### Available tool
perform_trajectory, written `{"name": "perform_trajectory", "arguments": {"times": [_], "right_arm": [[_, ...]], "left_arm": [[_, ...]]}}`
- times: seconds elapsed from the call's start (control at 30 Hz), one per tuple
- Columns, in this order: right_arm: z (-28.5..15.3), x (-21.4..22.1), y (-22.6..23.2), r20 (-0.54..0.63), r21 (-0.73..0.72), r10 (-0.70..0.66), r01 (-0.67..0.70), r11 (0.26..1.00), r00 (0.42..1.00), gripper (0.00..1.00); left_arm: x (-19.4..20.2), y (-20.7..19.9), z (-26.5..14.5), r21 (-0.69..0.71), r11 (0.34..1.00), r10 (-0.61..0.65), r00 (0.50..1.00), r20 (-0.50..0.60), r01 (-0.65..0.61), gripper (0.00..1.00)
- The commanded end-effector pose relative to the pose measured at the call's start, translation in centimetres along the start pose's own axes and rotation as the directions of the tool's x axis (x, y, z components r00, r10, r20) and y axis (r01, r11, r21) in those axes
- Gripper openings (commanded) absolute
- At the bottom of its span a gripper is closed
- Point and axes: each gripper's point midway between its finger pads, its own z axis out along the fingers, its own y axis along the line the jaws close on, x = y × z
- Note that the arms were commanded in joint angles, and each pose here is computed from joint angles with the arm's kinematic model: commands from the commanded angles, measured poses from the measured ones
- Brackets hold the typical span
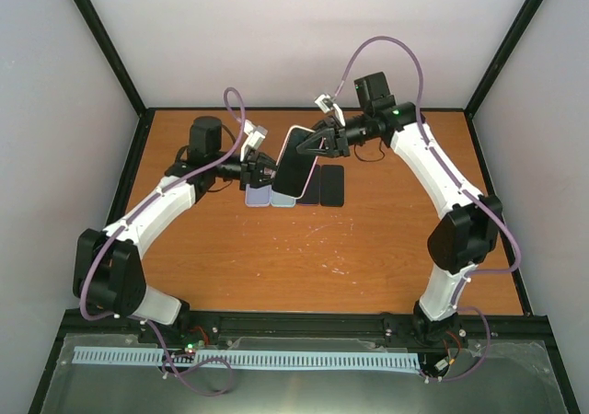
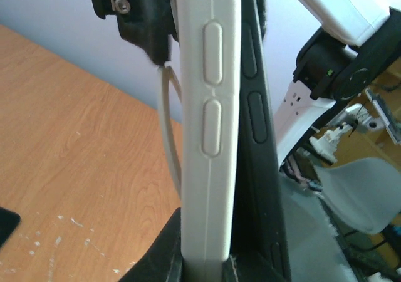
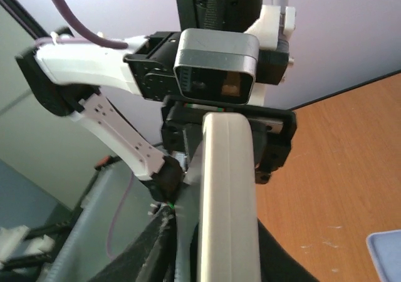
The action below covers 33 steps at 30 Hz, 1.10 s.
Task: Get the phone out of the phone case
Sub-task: Remove the phone case from the phone.
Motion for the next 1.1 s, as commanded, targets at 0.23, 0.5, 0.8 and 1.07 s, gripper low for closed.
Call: {"name": "perform_trajectory", "arguments": {"times": [0.23, 0.5, 0.8, 1.07], "right_arm": [[-0.9, -1.8, -5.0, 0.007, 0.251, -0.056, 0.052, 0.966, 0.998, 0.65], [-3.8, -4.1, -8.8, -0.039, 0.674, -0.270, 0.225, 0.704, 0.962, 0.65], [0.0, -4.1, -11.0, -0.245, 0.788, -0.374, 0.408, 0.461, 0.895, 0.59], [6.0, -3.6, -11.0, -0.369, 0.741, -0.436, 0.543, 0.395, 0.821, 0.54]], "left_arm": [[-2.7, 1.4, -4.4, -0.106, 0.990, -0.074, 0.985, 0.154, 0.091, 0.01], [-3.8, 6.6, -8.1, -0.207, 0.912, -0.282, 0.907, 0.312, 0.354, 0.01], [-5.0, 10.6, -10.4, -0.266, 0.794, -0.418, 0.809, 0.414, 0.546, 0.01], [-5.5, 11.8, -11.4, -0.219, 0.727, -0.497, 0.719, 0.486, 0.650, 0.01]]}}
